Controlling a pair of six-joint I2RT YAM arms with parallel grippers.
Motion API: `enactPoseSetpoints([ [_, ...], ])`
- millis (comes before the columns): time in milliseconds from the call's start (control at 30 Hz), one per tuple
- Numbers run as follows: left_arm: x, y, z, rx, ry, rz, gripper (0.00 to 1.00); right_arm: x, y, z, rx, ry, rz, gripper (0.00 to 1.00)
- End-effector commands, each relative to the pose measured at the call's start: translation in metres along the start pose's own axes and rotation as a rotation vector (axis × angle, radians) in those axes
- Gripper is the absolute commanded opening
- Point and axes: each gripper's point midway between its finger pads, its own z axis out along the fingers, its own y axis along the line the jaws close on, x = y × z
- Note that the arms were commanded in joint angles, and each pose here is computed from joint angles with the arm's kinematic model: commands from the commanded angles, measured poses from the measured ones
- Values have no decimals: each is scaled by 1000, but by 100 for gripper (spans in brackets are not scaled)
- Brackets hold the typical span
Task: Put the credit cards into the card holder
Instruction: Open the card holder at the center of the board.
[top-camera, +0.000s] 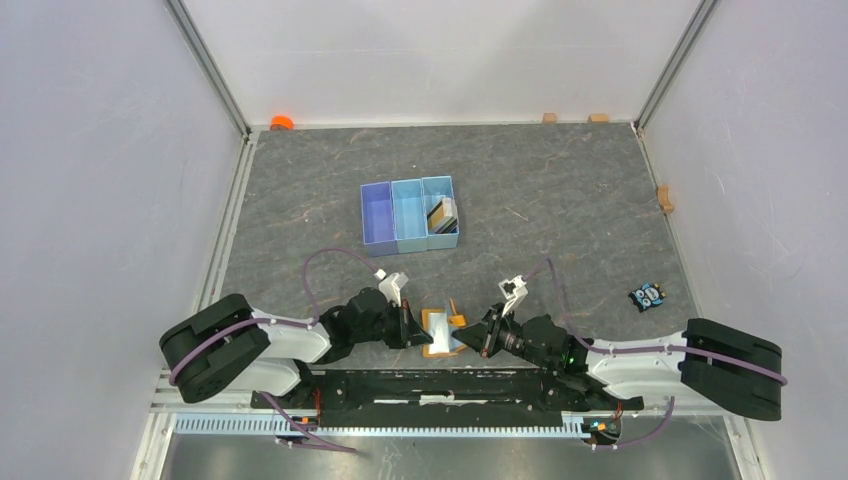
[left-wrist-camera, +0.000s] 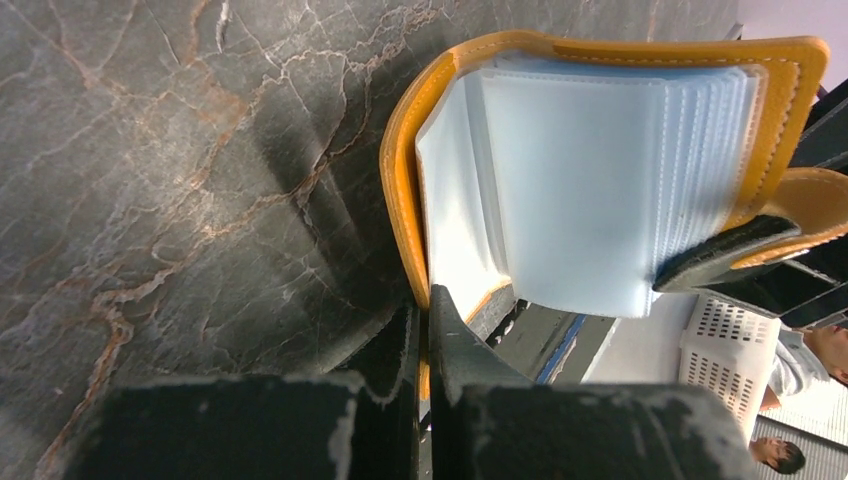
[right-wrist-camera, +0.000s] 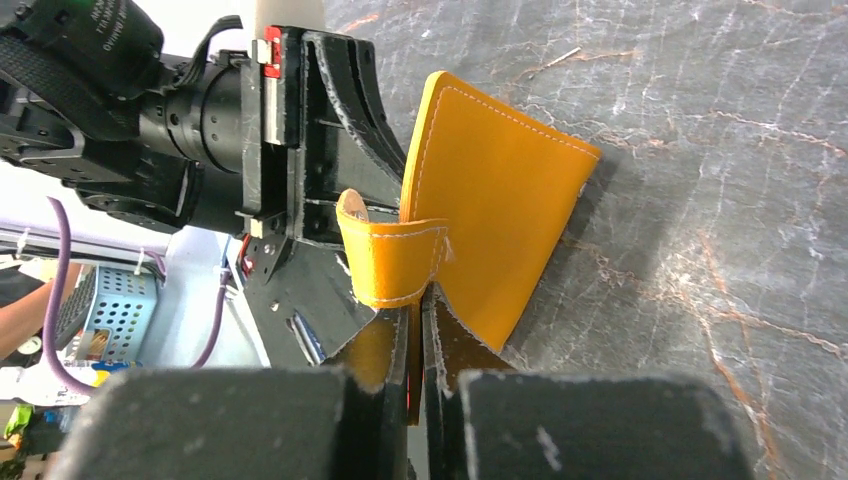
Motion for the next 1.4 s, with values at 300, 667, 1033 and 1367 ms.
enactPoseSetpoints([
  [300,-2,-5,3,41,-4,63,2,-7,27,-7,-149,-37,47,0],
  [667,-3,5,-4,-12,-28,44,9,8,-27,0,157,32,10,0],
  [1033,-19,-5,-32,-21,-122,82,49,9,-48,-3,292,44,-1,0],
  [1367,-27,2,-39,-65,-181,67,68,11,-49,-1,301,52,3,0],
])
